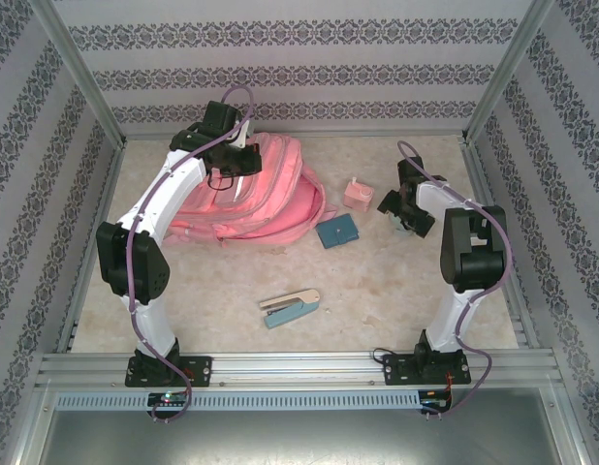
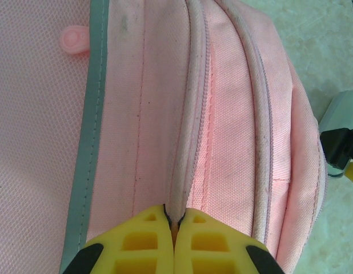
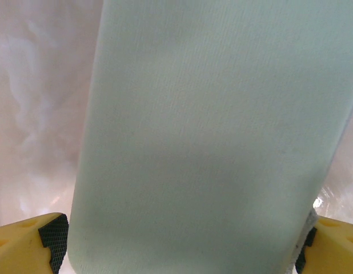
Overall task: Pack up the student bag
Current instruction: Pick up the glasses case from the top-right of the table.
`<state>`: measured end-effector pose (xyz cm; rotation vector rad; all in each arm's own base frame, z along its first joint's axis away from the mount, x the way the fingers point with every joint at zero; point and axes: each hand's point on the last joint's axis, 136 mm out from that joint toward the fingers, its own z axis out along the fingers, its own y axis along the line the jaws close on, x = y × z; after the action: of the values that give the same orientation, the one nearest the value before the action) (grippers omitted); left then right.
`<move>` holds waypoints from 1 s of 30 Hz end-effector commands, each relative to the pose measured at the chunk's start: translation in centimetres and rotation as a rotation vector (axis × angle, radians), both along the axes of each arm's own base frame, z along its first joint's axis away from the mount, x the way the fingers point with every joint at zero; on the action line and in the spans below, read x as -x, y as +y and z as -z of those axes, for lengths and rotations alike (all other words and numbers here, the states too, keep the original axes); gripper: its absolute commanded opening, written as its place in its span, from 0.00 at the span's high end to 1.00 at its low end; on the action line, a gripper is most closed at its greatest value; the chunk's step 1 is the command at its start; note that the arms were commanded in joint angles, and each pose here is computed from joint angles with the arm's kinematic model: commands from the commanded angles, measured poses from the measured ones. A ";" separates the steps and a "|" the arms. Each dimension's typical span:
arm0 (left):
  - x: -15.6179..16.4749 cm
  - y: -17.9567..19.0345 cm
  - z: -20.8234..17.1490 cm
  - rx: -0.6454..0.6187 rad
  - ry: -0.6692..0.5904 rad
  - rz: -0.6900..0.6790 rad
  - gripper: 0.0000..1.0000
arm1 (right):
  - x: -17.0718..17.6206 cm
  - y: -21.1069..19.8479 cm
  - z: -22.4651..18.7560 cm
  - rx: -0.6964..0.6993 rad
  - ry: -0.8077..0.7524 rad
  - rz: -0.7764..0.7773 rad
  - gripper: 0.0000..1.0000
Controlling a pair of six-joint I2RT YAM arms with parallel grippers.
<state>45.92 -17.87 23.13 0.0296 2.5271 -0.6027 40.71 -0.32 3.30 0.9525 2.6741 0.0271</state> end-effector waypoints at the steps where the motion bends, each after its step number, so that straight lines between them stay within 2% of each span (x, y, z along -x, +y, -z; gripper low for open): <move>1: 0.8 0.1 -2.7 0.011 -0.059 0.005 1.00 | -0.3 -0.8 0.3 0.039 0.016 0.032 0.05; 10: 0.8 0.1 -2.6 0.006 -0.058 0.008 1.00 | 0.6 -1.3 -0.7 0.072 -0.009 0.000 0.32; 20: 0.3 0.4 -3.8 0.017 -0.084 -0.013 1.00 | 3.4 0.3 -6.8 0.131 -0.123 -0.121 0.33; 26: -0.7 1.3 -6.0 0.108 -0.115 -0.058 1.00 | 4.5 5.2 -11.6 0.123 -0.254 -0.288 0.33; 30: -1.3 1.8 -8.0 0.191 -0.134 -0.076 1.00 | 4.6 10.4 -13.6 0.065 -0.334 -0.400 0.32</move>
<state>46.65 -16.76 24.45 -0.0578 2.4998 -0.6757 36.44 7.90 16.31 0.4259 2.4838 0.1366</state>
